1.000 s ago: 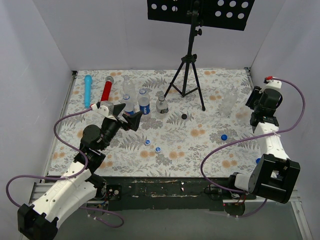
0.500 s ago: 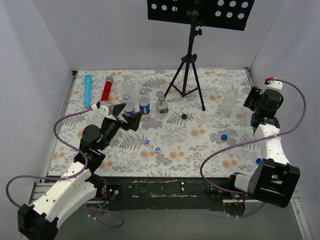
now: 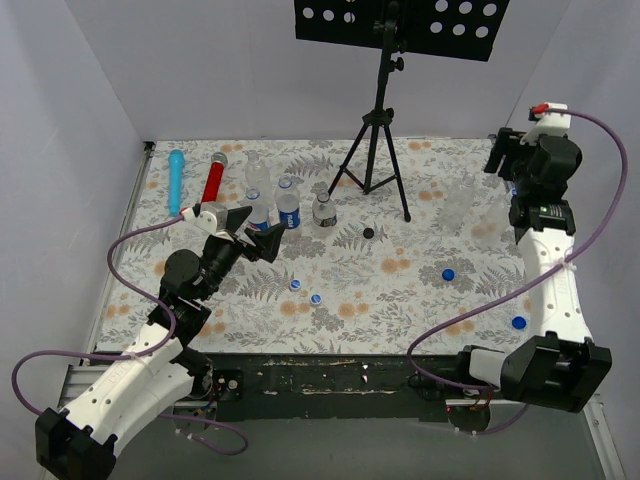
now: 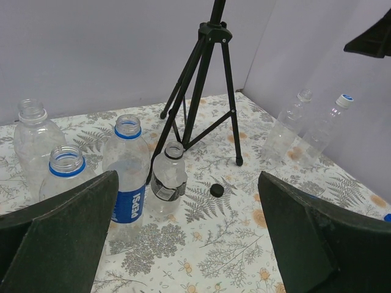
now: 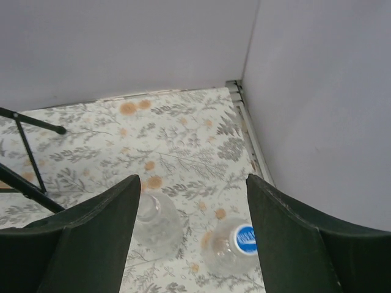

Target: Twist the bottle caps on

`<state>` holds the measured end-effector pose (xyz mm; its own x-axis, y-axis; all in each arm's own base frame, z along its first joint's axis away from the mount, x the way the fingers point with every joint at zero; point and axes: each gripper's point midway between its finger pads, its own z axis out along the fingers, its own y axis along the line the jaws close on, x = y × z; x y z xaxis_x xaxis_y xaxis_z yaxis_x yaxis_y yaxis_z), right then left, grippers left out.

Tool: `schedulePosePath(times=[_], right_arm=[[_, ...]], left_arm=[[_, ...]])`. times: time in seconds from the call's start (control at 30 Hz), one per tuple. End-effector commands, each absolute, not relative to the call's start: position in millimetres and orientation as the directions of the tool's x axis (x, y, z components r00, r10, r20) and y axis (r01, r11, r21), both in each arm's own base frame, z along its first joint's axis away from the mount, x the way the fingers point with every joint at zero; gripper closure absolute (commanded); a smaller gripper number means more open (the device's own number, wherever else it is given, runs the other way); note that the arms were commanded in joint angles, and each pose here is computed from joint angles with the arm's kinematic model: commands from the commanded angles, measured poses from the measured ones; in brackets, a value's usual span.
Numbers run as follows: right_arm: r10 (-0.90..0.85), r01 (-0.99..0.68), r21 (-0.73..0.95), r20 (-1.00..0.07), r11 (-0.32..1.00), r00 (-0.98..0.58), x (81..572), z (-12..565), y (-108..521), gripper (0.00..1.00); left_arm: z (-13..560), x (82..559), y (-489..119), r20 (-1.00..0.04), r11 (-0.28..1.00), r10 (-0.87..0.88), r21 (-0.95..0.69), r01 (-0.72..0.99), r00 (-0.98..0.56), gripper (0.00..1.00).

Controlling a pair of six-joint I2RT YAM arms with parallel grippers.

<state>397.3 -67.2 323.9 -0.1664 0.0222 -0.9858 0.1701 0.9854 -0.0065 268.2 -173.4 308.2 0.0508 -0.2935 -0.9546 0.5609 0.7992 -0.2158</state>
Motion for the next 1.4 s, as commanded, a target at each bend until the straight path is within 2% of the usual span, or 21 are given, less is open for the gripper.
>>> schedulePosePath(times=[0.0,0.17,0.47,0.57,0.73,1.07,1.2,1.37], right_arm=[[-0.019,0.015,-0.025,-0.961,1.000,-0.274,417.5,322.8,-34.3,0.23],[-0.011,-0.038,0.005,-0.908,0.999,-0.418,433.0,290.9,-21.4,0.23],[-0.018,-0.079,0.027,-0.855,0.997,-0.518,450.9,253.3,-9.3,0.23],[-0.016,-0.067,0.024,-0.843,0.997,-0.537,452.3,241.1,-10.6,0.26],[-0.016,-0.063,0.023,-0.836,0.998,-0.549,449.7,230.0,-10.8,0.39],[-0.020,-0.101,0.039,-0.848,0.994,-0.530,434.1,235.0,4.1,0.88],[-0.029,-0.169,0.066,-0.863,0.983,-0.504,417.9,246.2,29.4,0.90],[-0.079,-0.389,0.104,-0.900,0.915,-0.428,381.5,266.1,101.9,0.89]], left_arm=[[314.4,268.7,-170.1,-0.953,0.805,-0.293,-0.203,0.558,0.075,0.02],[315.9,271.7,-164.4,-0.950,0.819,-0.302,-0.215,0.532,0.081,0.02],[315.1,273.6,-162.0,-0.948,0.823,-0.309,-0.224,0.522,0.080,0.02],[315.9,273.1,-162.6,-0.947,0.820,-0.309,-0.221,0.528,0.084,0.02],[316.2,273.9,-161.8,-0.947,0.823,-0.309,-0.220,0.524,0.088,0.02],[326.3,273.0,-157.4,-0.927,0.815,-0.359,-0.252,0.522,0.112,0.02],[326.5,270.3,-159.4,-0.920,0.799,-0.375,-0.260,0.543,0.113,0.02],[324.7,256.3,-173.3,-0.934,0.748,-0.338,-0.194,0.635,0.114,0.02]])
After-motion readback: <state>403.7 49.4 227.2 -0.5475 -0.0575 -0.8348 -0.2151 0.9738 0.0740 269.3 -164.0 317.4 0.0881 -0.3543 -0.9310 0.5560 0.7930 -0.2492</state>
